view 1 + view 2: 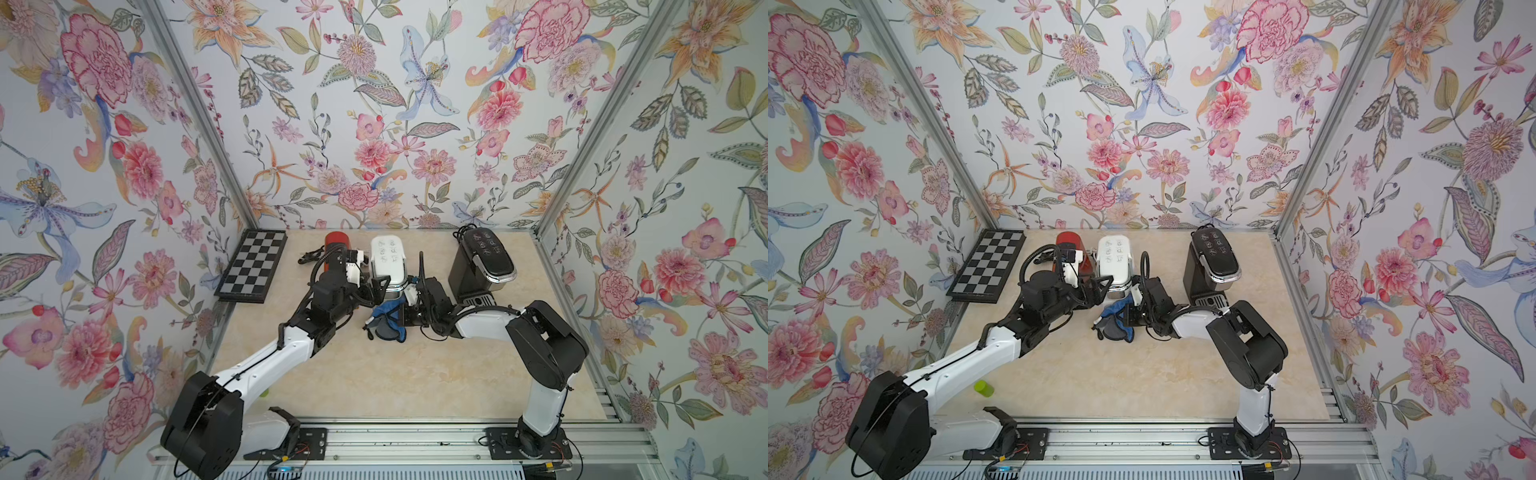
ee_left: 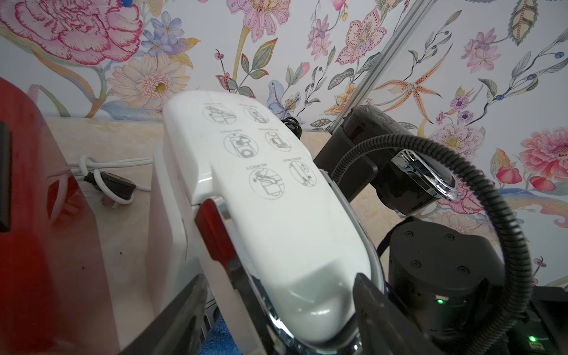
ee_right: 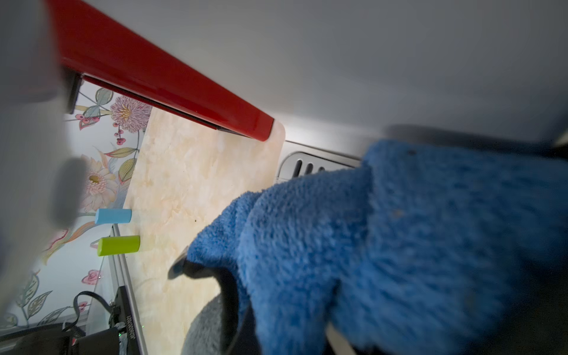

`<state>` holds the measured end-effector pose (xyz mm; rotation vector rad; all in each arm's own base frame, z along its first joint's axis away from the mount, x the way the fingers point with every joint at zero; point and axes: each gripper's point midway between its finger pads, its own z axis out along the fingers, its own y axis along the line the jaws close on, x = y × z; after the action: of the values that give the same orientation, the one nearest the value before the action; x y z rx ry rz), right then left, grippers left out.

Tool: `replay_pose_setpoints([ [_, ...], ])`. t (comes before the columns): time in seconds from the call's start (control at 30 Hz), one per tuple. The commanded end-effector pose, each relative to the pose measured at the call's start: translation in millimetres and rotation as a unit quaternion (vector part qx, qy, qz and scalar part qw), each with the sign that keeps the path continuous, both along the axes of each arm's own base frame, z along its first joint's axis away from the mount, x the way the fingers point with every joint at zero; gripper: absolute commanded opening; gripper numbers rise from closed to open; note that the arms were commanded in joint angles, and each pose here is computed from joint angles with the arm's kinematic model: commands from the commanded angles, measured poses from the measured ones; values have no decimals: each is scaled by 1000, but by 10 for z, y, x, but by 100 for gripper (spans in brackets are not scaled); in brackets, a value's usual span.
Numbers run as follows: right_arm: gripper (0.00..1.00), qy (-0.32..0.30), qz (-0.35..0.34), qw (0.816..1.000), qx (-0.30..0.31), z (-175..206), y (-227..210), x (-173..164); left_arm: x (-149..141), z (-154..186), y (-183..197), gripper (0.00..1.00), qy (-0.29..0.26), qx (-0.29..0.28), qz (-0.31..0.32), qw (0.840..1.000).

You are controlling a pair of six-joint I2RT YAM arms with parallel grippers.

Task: Wipe the surface of a coffee machine
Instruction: Wipe the dirt from the surface of the coffee machine, then adjust the coffee machine at the center of the board.

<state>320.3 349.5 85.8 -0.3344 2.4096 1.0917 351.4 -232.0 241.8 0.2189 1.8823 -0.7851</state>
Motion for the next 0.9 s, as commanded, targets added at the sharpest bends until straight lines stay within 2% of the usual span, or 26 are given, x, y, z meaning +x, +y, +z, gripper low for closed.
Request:
replay_pose_setpoints([
  [0.0,0,-60,-13,998,-14,498,-303,9,14,272,100,76,-24,5,17,1000],
  [0.1,0,-86,-45,994,-40,729,-689,32,-14,372,129,76,-32,1,22,999],
  [0.37,1,-132,-127,982,-47,1289,-1597,81,-76,518,2,75,-46,0,23,999],
  [0.5,1,-160,-148,975,-51,1617,-1907,131,-157,554,-348,75,-54,20,2,998],
  [0.7,1,-224,-216,950,-25,2392,-2496,282,-322,637,-973,74,-74,42,-20,996],
  [0.87,1,-244,-274,930,-14,2747,-2998,435,-343,615,-1468,74,-76,50,-56,994],
])
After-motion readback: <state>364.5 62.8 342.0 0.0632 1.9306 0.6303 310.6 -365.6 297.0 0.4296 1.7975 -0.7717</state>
